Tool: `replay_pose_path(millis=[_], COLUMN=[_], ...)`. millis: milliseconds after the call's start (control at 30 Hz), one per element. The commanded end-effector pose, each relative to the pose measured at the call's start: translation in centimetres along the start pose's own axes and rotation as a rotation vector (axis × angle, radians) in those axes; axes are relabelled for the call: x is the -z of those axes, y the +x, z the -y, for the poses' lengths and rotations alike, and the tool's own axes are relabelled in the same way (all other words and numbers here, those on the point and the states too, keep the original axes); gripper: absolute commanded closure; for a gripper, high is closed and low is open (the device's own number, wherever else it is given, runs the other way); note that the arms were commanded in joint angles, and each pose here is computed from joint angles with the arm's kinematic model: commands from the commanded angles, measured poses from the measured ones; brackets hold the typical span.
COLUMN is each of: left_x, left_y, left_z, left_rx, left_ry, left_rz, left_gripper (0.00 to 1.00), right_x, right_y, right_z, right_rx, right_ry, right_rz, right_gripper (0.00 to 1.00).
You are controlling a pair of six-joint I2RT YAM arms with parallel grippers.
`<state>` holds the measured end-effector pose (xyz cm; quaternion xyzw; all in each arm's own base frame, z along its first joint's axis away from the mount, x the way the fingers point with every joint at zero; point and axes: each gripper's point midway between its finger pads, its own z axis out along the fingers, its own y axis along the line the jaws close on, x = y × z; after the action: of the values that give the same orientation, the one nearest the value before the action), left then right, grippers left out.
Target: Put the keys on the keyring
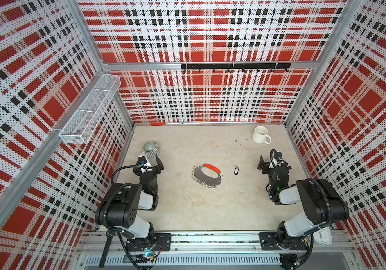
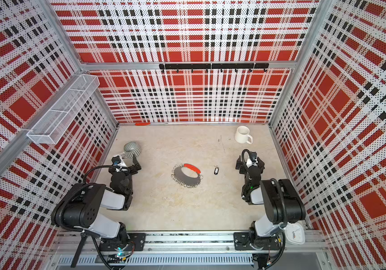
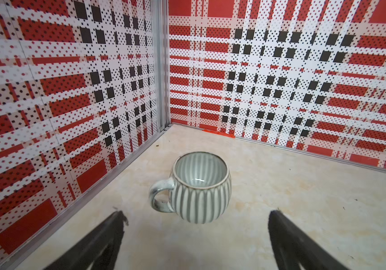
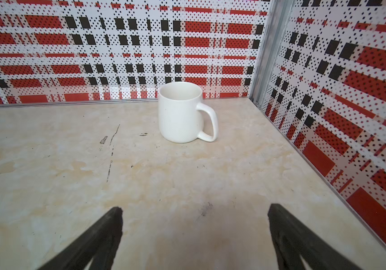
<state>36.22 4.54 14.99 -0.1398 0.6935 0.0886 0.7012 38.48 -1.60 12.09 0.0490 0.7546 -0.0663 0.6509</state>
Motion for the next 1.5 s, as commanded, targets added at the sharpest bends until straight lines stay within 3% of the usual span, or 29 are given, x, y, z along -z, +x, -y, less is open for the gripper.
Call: replay_pose_path(millis=[0,1100,1300,1367,1467], left_x=[-0.1,-0.5,2.0,2.4,2.3], left_y=[-0.8,-0.8,-2.8,-3.6,-5.1], left_z=[0.2,0.3,0.2,0.3,2.7], left_rx=[-0.001,0.004,-0.004,-0.012,-0.058], left_ry=[-0.002,0.025,0.006,-0.018,-0.011], left_rz=[0.034,0.026,0.111,0.117,0.081], left_gripper=[0.02,0.02,0.02,0.02,0.02], right_x=[-0.2,0.1,3.9,4.1,3.8], right_y=[-1.0,-1.1,-4.5,-5.7,-7.1], right_z=[-0.2,-0.3,0.8,-0.2,-0.6], right_rx=[0.002,0.003,0.041,0.087,0.047], right_ry=[-0.008,-0.007,0.187,0.202,0.257], right_rz=[0.03,0.038,0.172,0.167,0.109], right_gripper=[0.0,0.0,0.0,0.0,0.0])
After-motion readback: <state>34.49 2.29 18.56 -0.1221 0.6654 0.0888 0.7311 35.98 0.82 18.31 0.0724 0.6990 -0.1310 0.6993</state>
